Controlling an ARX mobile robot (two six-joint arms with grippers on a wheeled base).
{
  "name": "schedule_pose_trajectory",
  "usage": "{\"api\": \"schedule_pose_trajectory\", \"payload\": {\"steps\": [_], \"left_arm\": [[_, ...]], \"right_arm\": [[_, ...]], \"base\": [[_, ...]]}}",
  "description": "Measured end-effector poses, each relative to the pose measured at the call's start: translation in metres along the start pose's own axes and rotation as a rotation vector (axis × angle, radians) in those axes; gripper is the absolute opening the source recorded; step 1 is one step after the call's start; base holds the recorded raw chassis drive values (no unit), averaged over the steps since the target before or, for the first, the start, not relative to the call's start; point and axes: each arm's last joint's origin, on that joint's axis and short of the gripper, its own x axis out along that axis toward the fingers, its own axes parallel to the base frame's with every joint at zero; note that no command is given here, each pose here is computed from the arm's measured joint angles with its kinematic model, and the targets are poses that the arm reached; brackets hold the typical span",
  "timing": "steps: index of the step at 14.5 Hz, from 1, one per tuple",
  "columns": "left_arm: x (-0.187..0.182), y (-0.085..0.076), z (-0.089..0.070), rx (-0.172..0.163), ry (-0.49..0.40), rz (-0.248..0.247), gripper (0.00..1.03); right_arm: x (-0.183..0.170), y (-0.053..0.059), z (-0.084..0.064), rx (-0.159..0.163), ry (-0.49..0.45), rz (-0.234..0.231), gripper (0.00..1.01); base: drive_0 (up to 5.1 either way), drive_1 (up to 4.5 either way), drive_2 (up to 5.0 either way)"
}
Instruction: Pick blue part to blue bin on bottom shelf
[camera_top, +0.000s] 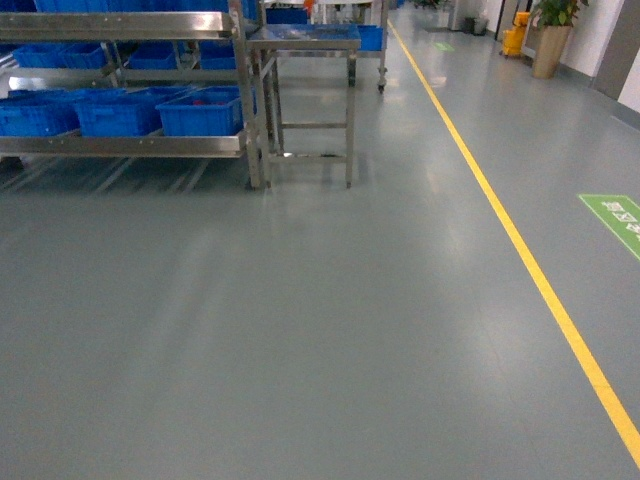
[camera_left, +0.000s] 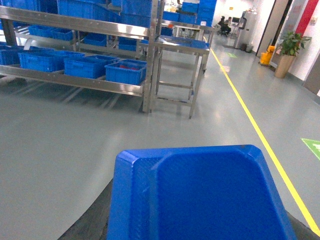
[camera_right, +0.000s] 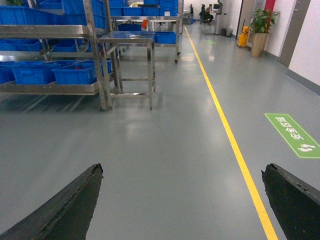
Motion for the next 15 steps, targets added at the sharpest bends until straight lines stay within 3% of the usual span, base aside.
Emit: {"api": "schedule_pose_trajectory", "payload": {"steps": [15], "left_arm": [[0.0001, 0.0000, 0.0001, -0.001, -0.002, 0.000, 0.44]], "right_arm": [[0.0000, 0.0000, 0.0000, 0.000, 0.000, 0.000, 0.98]], "base": [[0.0, 3.94, -4.0]]}}
